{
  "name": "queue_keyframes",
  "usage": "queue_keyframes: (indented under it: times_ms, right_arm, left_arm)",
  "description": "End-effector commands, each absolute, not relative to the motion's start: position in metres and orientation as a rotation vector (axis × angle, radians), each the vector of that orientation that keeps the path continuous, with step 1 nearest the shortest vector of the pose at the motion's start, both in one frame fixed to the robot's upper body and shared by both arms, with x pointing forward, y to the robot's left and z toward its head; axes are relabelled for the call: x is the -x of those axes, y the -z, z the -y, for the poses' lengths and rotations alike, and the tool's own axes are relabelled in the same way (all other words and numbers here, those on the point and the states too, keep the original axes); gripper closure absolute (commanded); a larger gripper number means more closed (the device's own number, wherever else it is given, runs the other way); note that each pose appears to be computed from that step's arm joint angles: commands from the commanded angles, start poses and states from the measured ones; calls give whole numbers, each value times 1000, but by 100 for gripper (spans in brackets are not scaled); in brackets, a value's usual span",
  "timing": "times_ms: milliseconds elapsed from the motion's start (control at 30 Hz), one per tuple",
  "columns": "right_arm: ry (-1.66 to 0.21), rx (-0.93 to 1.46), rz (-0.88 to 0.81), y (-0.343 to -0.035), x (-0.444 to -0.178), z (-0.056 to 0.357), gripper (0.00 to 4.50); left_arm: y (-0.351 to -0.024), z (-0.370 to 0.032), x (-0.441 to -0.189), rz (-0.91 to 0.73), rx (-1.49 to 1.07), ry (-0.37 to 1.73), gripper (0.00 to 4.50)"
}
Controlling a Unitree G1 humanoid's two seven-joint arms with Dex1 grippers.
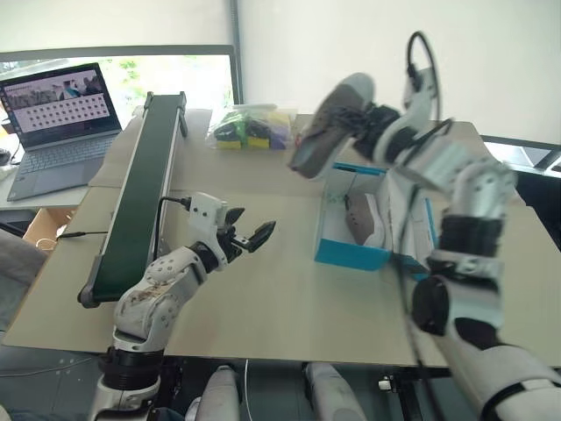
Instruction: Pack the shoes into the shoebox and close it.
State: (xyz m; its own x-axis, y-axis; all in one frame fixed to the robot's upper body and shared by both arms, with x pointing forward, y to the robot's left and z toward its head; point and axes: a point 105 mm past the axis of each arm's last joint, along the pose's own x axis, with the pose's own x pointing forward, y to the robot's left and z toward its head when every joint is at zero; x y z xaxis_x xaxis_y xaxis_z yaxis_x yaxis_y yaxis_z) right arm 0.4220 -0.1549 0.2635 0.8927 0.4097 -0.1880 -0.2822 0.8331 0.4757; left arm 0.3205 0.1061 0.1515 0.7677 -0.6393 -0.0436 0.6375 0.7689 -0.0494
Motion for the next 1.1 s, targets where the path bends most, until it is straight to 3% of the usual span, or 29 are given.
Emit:
queue_keyframes:
  times_ms: [33,267,600,633,700,900,1100]
  right_arm:
    - [-329,-345,-478,-224,-423,160,297]
    - [-236,-252,-692,-154,-426,172,297]
    - [-257,-95,-725,-135,-436,161,297]
    - [-246,-94,-723,-135,-437,163,271]
    - [-247,-137,-704,-142,-439,161,229]
    - [-287,-215,-615,-182,-445,152,20]
    - [-378,-307,-427,-250,-430,152,20]
  left_arm:
    - [-163,-93,-311,10,-52,819,8]
    - [-176,-78,-294,78,-198,1046,8]
    - [-172,-70,-295,69,-233,1095,8]
    - [-172,-69,-295,69,-232,1095,3]
    - [-170,-69,-294,65,-229,1093,0]
    - [-168,-70,-294,56,-234,1086,0]
    - [-166,-70,-294,49,-231,1086,0]
